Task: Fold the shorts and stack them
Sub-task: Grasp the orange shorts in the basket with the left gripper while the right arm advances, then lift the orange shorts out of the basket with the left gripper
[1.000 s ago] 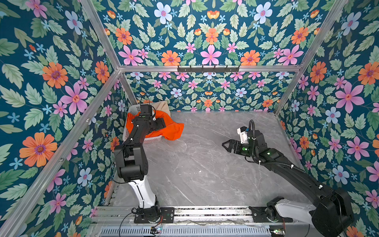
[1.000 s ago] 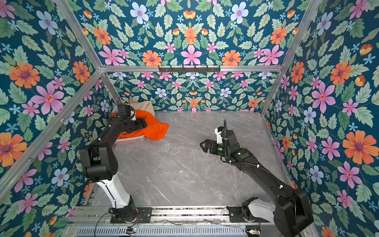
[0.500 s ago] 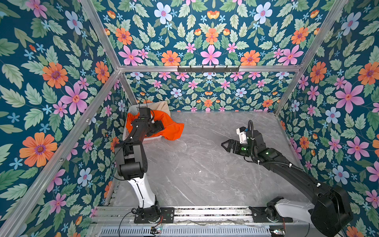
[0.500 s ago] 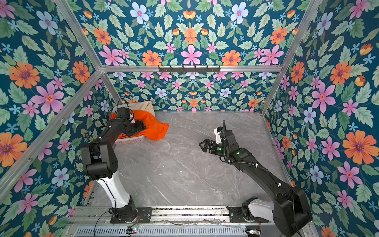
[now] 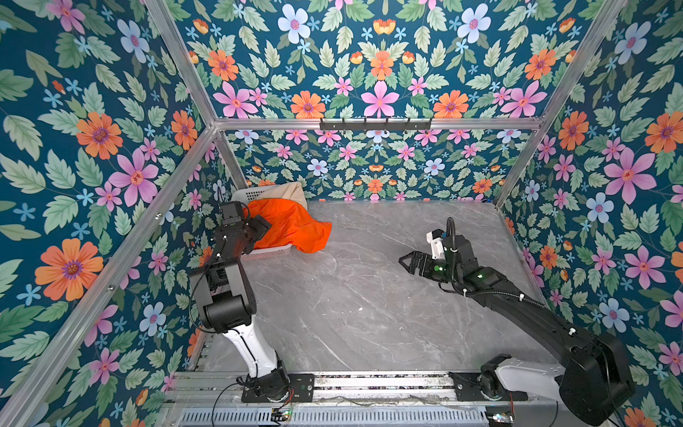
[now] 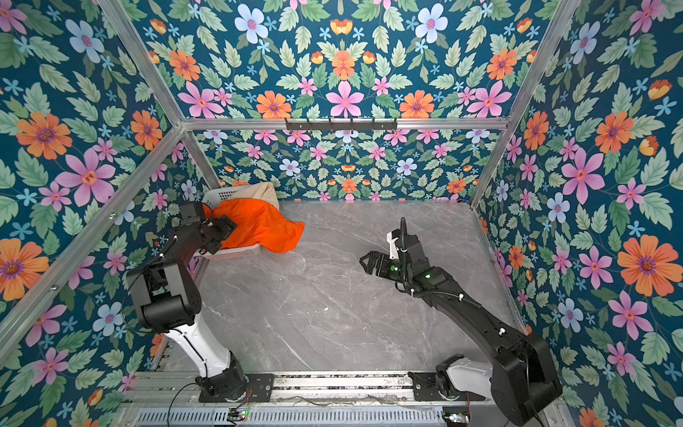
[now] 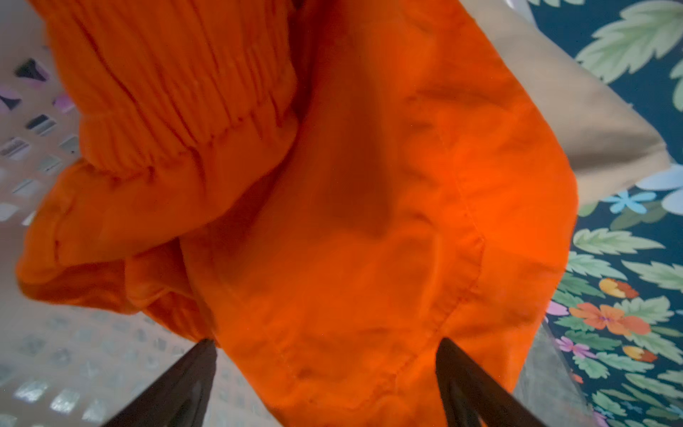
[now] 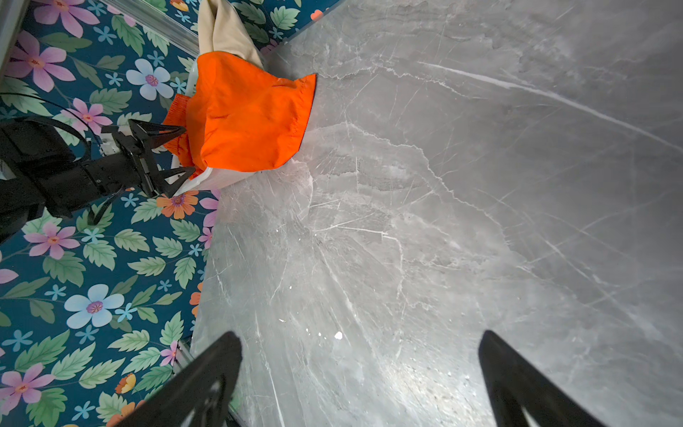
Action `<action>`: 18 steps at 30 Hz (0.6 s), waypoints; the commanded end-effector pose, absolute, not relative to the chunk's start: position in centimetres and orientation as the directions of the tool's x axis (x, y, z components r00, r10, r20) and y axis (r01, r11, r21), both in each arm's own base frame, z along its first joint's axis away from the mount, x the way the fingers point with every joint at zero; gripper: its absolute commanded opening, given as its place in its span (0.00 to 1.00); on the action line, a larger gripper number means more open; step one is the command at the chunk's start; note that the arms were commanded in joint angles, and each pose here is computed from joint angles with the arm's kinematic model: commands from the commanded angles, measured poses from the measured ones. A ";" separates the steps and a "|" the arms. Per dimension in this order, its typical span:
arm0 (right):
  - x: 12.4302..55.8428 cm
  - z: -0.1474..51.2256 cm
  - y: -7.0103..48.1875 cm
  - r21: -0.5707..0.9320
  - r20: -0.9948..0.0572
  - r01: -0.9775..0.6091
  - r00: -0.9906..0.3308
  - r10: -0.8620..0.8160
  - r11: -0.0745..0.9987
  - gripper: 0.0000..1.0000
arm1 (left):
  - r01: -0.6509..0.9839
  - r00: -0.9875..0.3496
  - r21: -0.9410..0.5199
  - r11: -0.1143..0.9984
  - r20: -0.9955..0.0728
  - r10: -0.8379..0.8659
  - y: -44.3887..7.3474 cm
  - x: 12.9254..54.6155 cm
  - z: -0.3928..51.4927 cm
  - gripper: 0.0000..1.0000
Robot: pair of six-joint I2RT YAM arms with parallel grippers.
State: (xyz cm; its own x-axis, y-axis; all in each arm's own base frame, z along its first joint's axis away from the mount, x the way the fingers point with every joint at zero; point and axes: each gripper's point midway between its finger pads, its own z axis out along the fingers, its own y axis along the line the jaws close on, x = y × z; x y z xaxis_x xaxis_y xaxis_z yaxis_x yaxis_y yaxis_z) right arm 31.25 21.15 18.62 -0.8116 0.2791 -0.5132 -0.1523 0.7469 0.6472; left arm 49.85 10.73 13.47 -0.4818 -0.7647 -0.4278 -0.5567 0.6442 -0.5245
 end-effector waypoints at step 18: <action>32.2 18.1 21.5 0.650 -0.497 -0.125 -0.816 0.296 0.749 0.99 | -0.624 -0.540 -0.350 0.698 -0.453 -0.710 12.9 53.1 8.2 0.72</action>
